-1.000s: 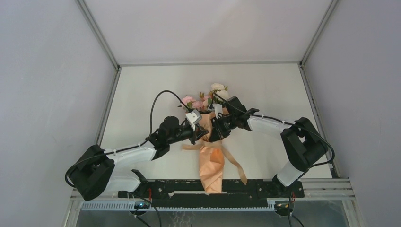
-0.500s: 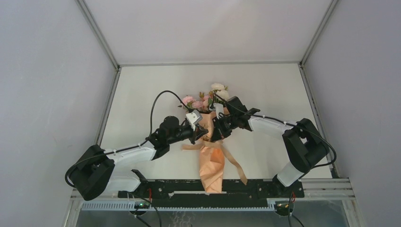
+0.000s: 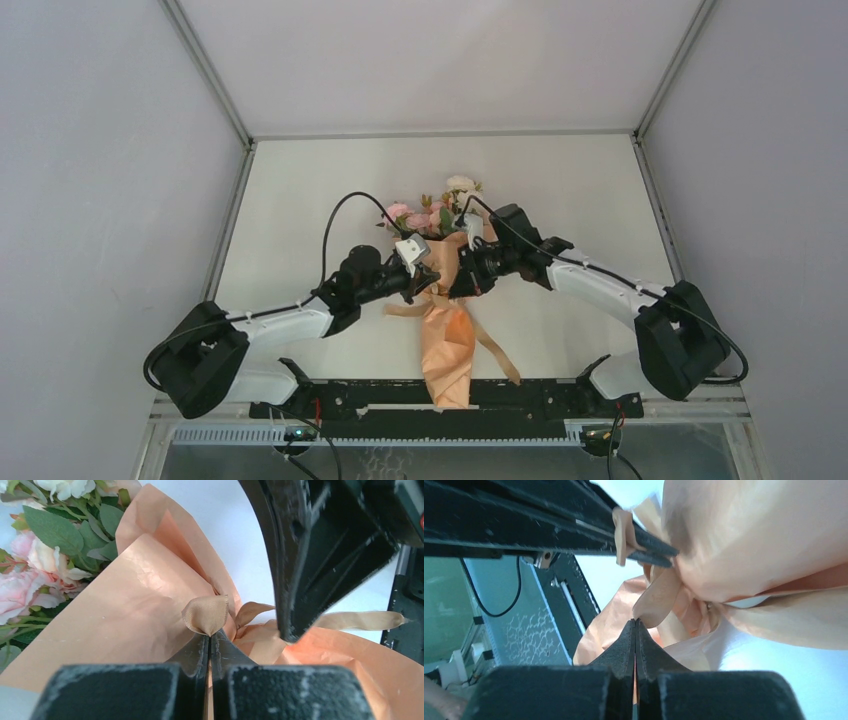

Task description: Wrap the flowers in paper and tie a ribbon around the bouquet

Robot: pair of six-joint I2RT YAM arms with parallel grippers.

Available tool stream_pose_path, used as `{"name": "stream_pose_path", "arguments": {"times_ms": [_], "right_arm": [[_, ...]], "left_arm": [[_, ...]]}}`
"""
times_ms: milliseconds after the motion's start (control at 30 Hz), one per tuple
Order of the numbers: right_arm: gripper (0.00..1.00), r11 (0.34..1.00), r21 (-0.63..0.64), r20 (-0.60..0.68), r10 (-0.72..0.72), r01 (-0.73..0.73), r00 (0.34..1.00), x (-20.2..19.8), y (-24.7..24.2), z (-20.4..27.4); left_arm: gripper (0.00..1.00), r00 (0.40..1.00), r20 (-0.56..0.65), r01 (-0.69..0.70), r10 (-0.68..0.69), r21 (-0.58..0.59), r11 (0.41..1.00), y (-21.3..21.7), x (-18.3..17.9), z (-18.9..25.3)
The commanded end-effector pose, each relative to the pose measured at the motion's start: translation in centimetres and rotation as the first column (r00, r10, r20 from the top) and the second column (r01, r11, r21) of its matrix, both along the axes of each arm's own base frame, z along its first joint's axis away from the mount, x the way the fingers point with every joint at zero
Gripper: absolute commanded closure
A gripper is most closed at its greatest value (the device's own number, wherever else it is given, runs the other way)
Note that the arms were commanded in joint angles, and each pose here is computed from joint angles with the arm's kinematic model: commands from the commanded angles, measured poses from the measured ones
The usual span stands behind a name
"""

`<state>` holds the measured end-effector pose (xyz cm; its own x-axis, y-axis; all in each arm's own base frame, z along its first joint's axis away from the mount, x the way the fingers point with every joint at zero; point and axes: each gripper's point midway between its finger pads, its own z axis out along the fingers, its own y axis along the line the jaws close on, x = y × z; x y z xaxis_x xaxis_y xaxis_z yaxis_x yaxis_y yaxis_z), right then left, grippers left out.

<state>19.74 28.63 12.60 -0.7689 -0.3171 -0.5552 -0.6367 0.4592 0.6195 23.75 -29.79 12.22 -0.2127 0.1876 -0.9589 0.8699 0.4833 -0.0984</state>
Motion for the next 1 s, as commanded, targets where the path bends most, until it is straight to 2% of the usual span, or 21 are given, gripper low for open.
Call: {"name": "stream_pose_path", "arguments": {"times_ms": [0,67,167,300,500,667,700,767,833,967], "right_arm": [[1.00,0.997,0.048,-0.062,0.057,-0.054,0.996,-1.9,1.1,-0.2],[0.96,0.996,0.034,-0.085,0.080,-0.078,0.993,-2.7,1.4,-0.9],[0.81,0.997,-0.001,-0.091,0.082,-0.083,0.992,-2.7,1.1,-1.3],[0.61,0.999,0.001,-0.027,0.038,-0.038,0.999,-1.1,-0.2,0.6],[0.52,1.000,0.009,0.068,-0.026,0.025,0.997,1.3,-2.3,3.2],[0.53,0.989,-0.008,0.085,-0.145,0.146,0.986,4.5,-4.1,3.0],[0.58,0.983,-0.025,0.096,-0.178,0.181,0.979,5.3,-4.4,2.6],[0.73,0.971,-0.075,0.116,-0.217,0.227,0.969,6.6,-4.8,1.3],[0.85,0.971,-0.117,0.105,-0.195,0.207,0.975,6.8,-4.5,-0.1],[0.90,0.988,-0.128,0.059,-0.082,0.089,0.995,5.1,-3.0,-1.6]], "left_arm": [[1.00,0.995,0.098,-0.013,0.014,-0.014,1.000,0.1,1.1,1.1],[1.00,0.994,0.108,-0.015,0.016,-0.008,1.000,0.2,1.2,0.9],[1.00,0.994,0.112,-0.015,0.015,-0.002,1.000,0.2,1.2,0.7],[1.00,0.994,0.112,-0.014,0.014,0.004,1.000,0.3,1.2,0.5],[1.00,0.994,0.111,-0.009,0.008,0.007,1.000,0.3,1.0,0.4],[1.00,0.994,0.113,-0.009,0.008,0.010,1.000,0.4,1.1,0.4],[1.00,0.994,0.112,-0.008,0.007,0.011,1.000,0.4,1.0,0.4],[1.00,0.994,0.111,-0.006,0.005,0.009,1.000,0.3,1.0,0.4],[1.00,0.994,0.110,-0.004,0.003,0.009,1.000,0.3,1.0,0.4],[1.00,0.994,0.112,-0.006,0.005,0.008,1.000,0.3,1.1,0.5]]}}
